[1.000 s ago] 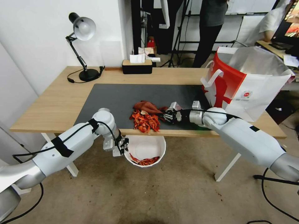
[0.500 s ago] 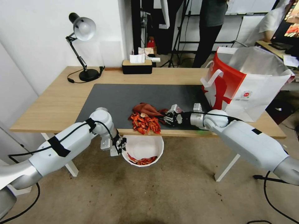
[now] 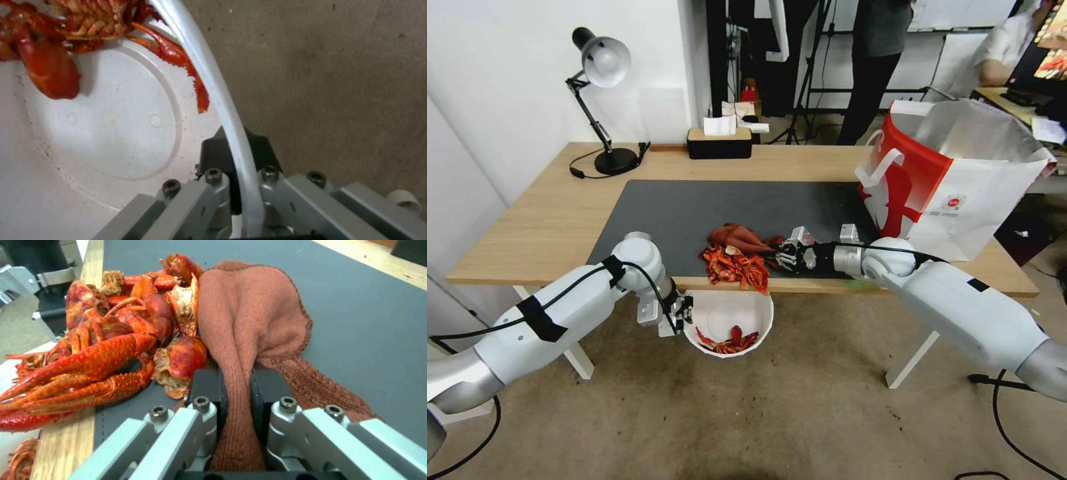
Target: Sweep shrimp from table into container with towel, then put container into takeout bag.
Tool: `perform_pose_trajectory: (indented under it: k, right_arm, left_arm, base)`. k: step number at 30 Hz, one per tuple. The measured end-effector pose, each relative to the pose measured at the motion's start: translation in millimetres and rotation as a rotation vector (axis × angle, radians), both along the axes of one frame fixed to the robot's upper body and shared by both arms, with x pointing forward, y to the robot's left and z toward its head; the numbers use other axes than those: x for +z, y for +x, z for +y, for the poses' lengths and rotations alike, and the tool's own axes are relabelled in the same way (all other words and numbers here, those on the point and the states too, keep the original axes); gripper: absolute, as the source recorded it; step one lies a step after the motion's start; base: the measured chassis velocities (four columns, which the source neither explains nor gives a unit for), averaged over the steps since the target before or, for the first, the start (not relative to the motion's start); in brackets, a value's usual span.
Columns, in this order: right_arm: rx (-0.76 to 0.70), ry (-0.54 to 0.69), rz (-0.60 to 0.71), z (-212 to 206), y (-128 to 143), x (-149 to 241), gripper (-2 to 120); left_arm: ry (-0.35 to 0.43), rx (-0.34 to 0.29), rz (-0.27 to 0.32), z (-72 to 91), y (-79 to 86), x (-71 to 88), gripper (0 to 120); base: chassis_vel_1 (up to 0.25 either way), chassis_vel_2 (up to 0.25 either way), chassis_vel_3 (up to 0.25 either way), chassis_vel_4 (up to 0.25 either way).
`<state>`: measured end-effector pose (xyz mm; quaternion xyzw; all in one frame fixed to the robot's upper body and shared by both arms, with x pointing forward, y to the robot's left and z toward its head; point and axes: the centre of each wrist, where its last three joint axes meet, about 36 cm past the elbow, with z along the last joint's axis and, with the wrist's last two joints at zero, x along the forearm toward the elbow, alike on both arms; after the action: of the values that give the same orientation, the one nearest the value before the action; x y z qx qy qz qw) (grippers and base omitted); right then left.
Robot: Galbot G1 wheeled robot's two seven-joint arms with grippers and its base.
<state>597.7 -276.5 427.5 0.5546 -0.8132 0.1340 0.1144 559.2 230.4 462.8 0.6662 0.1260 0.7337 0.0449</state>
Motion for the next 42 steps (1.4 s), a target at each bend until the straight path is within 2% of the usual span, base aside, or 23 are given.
perform_pose_trajectory:
  k: [11,42]
  right_arm:
    - [0.020,0.000,0.006,0,-13,0,8]
    - [0.047,0.011,0.021,2,-37,-5,8]
  left_arm:
    - [0.010,0.023,0.000,11.7,2.1,1.8,0]
    - [0.009,0.036,0.003,17.5,3.6,3.7,0]
  base:
    - [0.000,0.000,0.000,0.000]
    - [0.000,0.000,0.000,0.000]
